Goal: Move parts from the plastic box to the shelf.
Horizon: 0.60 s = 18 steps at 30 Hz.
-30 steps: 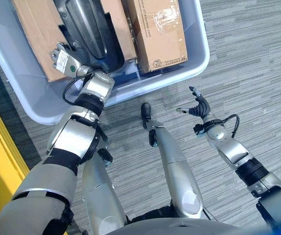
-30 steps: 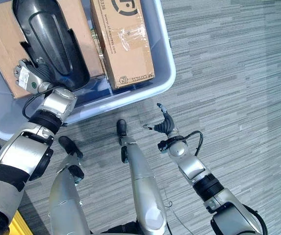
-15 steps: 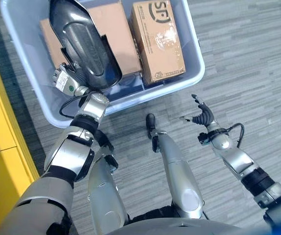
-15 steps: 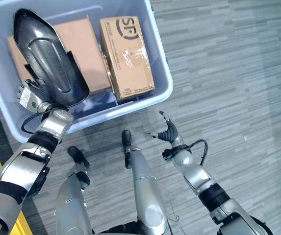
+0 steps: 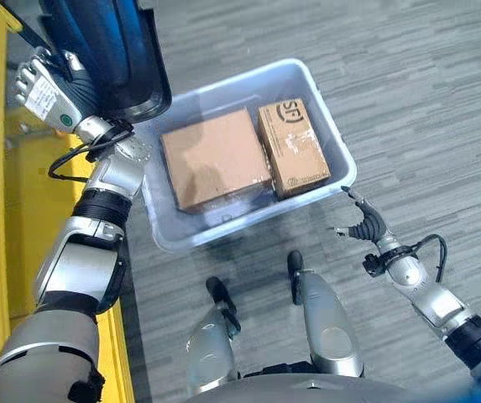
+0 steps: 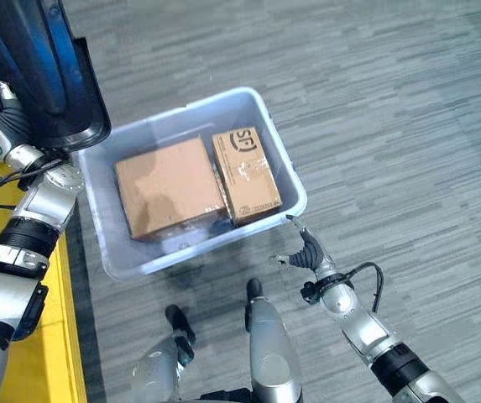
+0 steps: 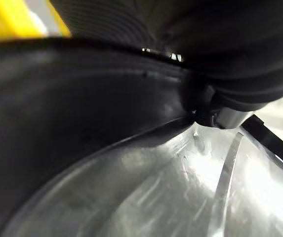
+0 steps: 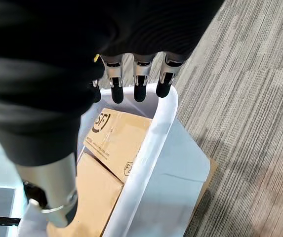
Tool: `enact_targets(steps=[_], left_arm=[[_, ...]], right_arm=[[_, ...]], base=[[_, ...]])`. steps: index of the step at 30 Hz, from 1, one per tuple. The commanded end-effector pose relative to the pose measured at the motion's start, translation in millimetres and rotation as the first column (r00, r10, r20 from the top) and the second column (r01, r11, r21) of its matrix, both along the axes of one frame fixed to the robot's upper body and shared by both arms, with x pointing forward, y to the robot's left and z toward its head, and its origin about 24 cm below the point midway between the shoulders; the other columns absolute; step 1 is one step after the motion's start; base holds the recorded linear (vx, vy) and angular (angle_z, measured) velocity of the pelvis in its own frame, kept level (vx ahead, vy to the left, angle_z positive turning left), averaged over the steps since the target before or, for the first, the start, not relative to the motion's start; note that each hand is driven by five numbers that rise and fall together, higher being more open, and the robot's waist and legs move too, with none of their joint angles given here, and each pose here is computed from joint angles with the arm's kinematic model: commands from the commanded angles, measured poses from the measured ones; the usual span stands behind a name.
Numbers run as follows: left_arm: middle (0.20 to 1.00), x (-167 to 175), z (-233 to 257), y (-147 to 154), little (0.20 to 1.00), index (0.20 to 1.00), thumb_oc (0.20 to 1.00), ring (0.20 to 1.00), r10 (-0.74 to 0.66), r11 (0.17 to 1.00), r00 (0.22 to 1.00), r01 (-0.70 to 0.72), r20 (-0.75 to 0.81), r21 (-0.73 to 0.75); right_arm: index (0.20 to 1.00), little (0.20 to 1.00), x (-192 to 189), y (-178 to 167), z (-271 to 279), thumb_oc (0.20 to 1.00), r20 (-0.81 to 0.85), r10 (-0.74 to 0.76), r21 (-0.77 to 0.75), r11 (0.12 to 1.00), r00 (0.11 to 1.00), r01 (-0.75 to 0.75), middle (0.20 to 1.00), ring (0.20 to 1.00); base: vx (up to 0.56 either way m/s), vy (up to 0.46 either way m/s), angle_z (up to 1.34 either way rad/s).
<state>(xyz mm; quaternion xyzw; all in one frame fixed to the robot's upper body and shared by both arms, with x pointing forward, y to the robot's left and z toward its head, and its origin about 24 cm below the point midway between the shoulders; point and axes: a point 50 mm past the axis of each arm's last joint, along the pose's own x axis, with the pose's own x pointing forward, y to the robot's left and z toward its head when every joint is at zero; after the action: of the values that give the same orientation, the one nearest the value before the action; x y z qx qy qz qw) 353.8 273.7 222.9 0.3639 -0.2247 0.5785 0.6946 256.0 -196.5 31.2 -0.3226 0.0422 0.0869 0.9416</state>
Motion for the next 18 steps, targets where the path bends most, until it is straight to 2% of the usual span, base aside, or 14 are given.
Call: enact_targets(steps=[1, 7, 10, 13, 18], left_arm=[[0.200, -6.3, 3.3, 0.7, 0.200, 0.200, 0.200, 0.200, -0.078, 0.993, 0.997, 0.076, 0.013, 0.095], [0.200, -21.2, -53.9, -28.0, 0.200, 0.200, 0.200, 0.200, -0.266, 0.953, 0.952, 0.283, -0.151, 0.108], [0.200, -38.6, -89.8, -42.2, 0.200, 0.200, 0.200, 0.200, -0.353, 0.921, 0.897, 0.383, -0.265, 0.073], [0.200, -52.5, -108.2, -46.7, 0.200, 0.200, 0.200, 0.200, -0.377, 0.907, 0.868, 0.416, -0.323, 0.062], [0.200, -77.8, -139.7, -46.0, 0.200, 0.200, 0.200, 0.200, -0.422, 0.887, 0.811, 0.461, -0.406, -0.002]], right_arm=[[1.000, 1.000, -6.6, 16.3, 1.0, 1.000, 0.001, 0.088, 0.052, 0.995, 0.996, -0.088, 1.000, 1.000], [1.000, 1.000, -17.4, 20.0, -7.5, 1.000, -0.031, 0.105, 0.079, 0.992, 0.994, -0.103, 1.000, 1.000], [1.000, 1.000, -17.7, 25.2, -5.7, 1.000, -0.018, 0.151, 0.074, 0.986, 0.988, -0.149, 1.000, 1.000], [1.000, 1.000, -16.4, 27.7, -2.4, 1.000, -0.009, 0.172, 0.077, 0.982, 0.985, -0.171, 1.000, 1.000], [1.000, 1.000, -21.8, 17.7, -7.2, 1.000, -0.059, 0.089, 0.106, 0.991, 0.994, -0.083, 1.000, 1.000]], base=[[0.04, -0.054, -0.04], [-0.03, -0.109, 0.08], [-0.03, -0.135, 0.16], [0.00, -0.098, 0.27], [0.04, -0.081, 0.60]])
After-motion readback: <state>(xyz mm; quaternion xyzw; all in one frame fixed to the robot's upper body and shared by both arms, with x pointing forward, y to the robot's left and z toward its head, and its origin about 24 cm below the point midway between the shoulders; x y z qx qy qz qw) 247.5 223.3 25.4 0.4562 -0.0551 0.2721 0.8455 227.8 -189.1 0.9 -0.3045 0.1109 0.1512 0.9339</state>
